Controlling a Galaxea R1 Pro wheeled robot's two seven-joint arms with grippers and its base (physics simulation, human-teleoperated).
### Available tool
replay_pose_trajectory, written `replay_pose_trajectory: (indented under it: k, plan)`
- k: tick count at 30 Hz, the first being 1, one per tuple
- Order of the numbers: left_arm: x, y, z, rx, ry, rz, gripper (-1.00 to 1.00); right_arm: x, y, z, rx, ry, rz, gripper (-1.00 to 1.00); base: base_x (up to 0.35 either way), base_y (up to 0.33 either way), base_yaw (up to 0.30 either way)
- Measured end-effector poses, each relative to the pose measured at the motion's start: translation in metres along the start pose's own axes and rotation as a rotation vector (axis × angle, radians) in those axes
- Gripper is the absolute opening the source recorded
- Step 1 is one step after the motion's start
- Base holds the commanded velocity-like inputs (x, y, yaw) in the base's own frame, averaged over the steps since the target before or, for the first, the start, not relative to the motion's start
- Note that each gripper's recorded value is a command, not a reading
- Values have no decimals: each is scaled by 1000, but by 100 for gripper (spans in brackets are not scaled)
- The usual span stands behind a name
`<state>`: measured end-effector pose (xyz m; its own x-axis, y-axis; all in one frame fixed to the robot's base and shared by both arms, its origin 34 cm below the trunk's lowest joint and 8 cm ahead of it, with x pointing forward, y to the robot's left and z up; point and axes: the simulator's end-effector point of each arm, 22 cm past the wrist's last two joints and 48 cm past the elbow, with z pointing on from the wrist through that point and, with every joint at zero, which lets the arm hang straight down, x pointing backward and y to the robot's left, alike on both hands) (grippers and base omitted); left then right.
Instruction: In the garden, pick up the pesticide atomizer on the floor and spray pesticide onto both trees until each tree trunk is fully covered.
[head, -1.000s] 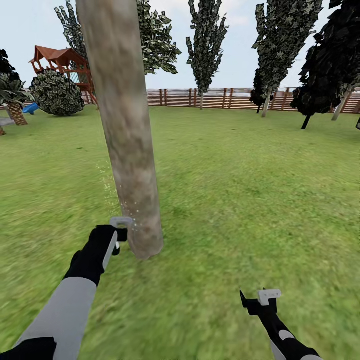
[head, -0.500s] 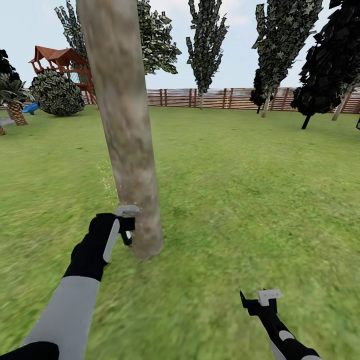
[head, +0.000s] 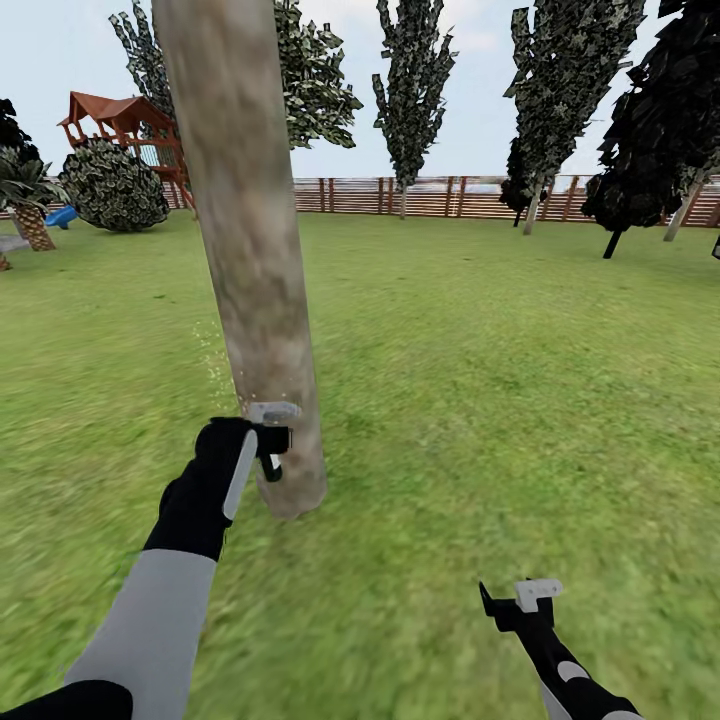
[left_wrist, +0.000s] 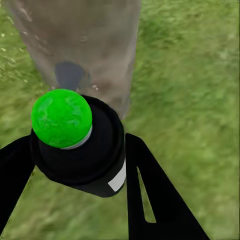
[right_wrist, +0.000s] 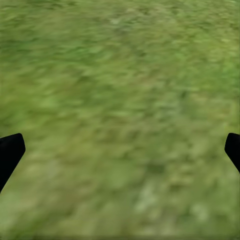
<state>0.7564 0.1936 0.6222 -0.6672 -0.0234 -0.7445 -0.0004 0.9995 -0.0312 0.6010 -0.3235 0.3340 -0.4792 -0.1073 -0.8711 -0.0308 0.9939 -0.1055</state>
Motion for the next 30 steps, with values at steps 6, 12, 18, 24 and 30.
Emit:
replay_pose_trajectory:
  k: [6, 12, 18, 24, 30]
  plan:
    - [-3, 63, -4, -74, -18, -55, -100, 0, 0, 0, 0, 1, 0, 100, 0, 0, 0]
    - [-17, -8, -11, 18, -44, 15, -100, 1, 0, 0, 0, 2, 0, 100, 0, 0, 0]
    - [-44, 12, -30, -16, -118, -23, -100, 1, 0, 0, 0, 2, 0, 100, 0, 0, 0]
    - [-43, 65, -33, -71, -122, -81, -100, 1, 0, 0, 0, 2, 0, 100, 0, 0, 0]
    - [-53, -12, -39, 25, -141, 6, -100, 1, 0, 0, 0, 2, 0, 100, 0, 0, 0]
